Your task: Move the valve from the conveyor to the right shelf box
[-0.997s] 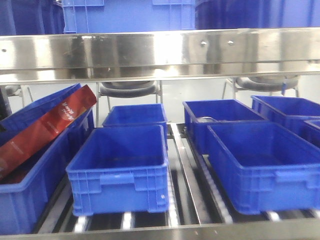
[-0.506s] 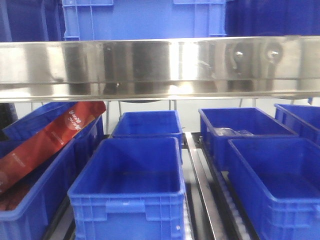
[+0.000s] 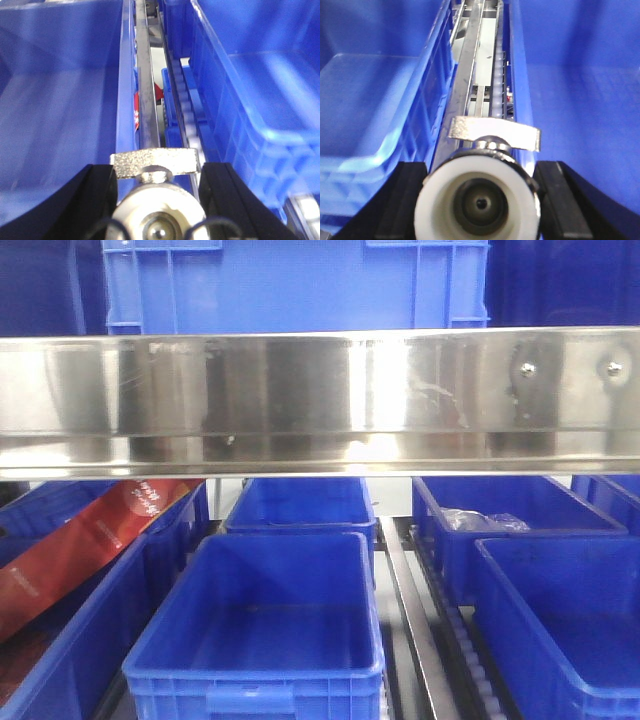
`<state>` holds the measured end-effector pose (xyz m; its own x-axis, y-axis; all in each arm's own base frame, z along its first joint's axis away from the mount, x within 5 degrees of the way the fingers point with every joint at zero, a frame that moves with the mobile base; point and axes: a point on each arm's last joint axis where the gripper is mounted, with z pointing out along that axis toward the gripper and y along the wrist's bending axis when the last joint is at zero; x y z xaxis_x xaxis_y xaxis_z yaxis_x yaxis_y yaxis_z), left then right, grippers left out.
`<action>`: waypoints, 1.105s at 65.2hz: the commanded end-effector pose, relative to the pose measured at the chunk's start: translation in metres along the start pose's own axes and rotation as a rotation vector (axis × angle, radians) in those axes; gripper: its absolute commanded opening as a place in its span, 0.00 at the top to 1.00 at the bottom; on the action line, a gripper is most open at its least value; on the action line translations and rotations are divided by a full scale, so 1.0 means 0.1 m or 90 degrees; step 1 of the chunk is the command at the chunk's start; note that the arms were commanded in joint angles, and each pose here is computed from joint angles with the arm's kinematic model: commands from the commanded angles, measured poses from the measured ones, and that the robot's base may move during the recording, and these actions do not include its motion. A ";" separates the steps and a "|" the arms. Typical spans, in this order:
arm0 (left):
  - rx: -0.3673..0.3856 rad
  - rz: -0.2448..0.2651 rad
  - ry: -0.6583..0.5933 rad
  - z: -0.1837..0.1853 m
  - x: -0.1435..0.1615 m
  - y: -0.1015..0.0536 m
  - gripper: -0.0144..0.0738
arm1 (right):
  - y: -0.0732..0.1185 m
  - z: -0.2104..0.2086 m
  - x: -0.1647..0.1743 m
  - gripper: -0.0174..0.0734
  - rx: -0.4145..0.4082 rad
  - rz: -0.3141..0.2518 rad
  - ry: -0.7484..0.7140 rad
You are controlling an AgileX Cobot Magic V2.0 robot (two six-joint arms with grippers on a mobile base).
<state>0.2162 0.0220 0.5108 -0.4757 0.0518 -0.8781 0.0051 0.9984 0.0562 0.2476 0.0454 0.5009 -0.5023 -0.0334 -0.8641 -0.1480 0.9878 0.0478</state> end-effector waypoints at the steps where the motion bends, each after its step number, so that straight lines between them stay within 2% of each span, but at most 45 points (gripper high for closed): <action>1: 0.001 -0.004 -0.045 -0.08 -0.07 -0.01 0.96 | 0.00 -0.10 -0.10 0.99 0.002 -0.006 -0.065; 72: 0.001 -0.004 -0.045 -0.08 -0.07 -0.01 0.96 | 0.00 -0.10 -0.10 0.99 0.002 -0.006 -0.065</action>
<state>0.2162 0.0220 0.5108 -0.4757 0.0518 -0.8781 0.0051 0.9984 0.0562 0.2476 0.0454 0.5009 -0.5023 -0.0334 -0.8641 -0.1480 0.9878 0.0478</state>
